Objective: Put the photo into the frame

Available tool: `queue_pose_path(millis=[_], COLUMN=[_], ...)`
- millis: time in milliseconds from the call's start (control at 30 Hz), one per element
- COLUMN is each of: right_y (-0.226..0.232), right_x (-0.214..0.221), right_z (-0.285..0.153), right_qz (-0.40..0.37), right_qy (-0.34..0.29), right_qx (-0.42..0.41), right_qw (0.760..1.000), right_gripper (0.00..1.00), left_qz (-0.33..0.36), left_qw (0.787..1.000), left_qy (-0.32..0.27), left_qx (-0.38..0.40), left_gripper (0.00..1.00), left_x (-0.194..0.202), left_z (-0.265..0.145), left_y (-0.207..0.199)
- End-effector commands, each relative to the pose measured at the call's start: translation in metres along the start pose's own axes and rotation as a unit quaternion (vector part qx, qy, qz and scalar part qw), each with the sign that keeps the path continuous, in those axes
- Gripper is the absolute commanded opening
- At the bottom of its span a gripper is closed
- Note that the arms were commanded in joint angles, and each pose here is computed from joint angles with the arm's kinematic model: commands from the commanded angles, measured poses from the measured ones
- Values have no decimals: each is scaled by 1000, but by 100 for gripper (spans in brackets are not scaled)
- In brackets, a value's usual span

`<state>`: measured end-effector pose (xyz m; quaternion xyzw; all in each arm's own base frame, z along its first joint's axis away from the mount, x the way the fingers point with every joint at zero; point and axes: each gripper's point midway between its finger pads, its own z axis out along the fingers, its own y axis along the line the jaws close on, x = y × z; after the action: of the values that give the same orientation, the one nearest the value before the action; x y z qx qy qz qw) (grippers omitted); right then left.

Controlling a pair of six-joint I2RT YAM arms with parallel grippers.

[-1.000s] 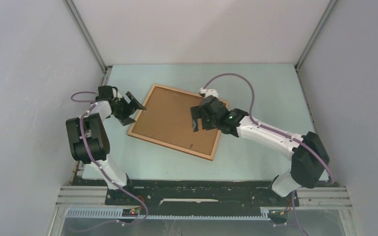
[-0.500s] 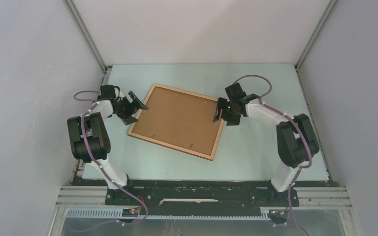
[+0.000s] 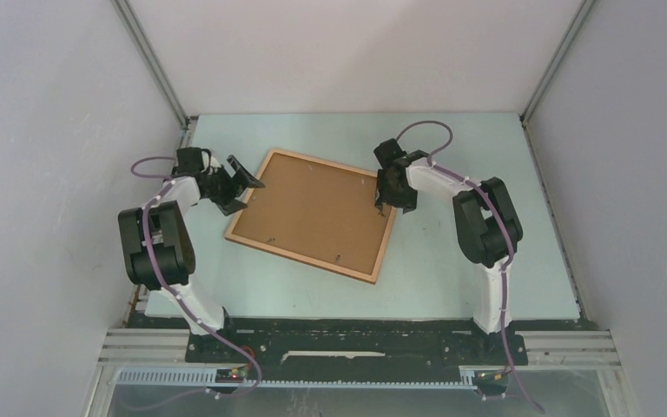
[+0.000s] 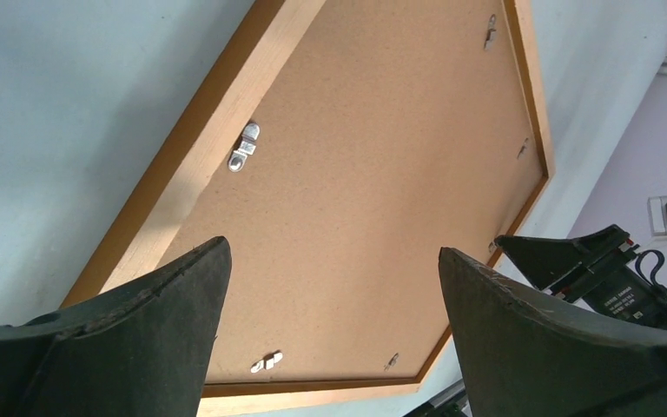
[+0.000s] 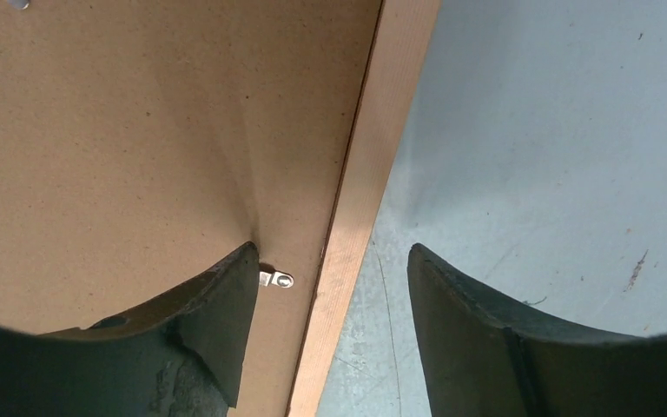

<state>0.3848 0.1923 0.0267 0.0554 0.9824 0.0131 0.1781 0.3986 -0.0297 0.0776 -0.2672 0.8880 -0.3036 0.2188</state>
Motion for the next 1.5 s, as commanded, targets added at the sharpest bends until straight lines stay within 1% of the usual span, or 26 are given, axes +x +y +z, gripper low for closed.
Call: queue_pose_path(millis=[0, 200, 367, 467, 600, 800, 1033, 1300, 1367, 1467], right_y=[-4, -3, -3, 0, 5, 9, 3, 6, 2, -5], right_x=[-2, 1, -6, -10, -5, 6, 7, 9, 9, 11], right_z=[2, -4, -25, -37, -43, -28, -2, 8, 9, 13], right_qz=[-24, -28, -25, -38, -47, -52, -45, -37, -28, 12], right_qy=[-10, -17, -41, -54, -55, -39, -27, -22, -23, -16], right_qx=[37, 33, 24, 24, 22, 25, 41, 43, 53, 58], right_qw=[999, 999, 999, 998, 997, 998, 998, 998, 998, 998], right_gripper=[71, 74, 74, 74, 74, 73, 70, 68, 66, 60], left_qz=[12, 9, 11, 11, 12, 11, 11, 9, 10, 10], left_qw=[999, 999, 999, 999, 999, 999, 999, 998, 998, 998], left_qy=[-15, -15, -16, -17, -18, -18, -18, -16, -16, -16], left_qx=[32, 39, 41, 43, 43, 45, 49, 53, 54, 55], left_gripper=[97, 97, 97, 96, 96, 96, 96, 96, 96, 96], left_x=[-2, -1, -1, -1, -1, -1, 0, 0, 1, 1], left_z=[-11, -11, -12, -12, -13, -14, -14, -14, -14, -14], left_y=[-19, -21, -22, -23, -24, -24, -26, -27, -27, -27])
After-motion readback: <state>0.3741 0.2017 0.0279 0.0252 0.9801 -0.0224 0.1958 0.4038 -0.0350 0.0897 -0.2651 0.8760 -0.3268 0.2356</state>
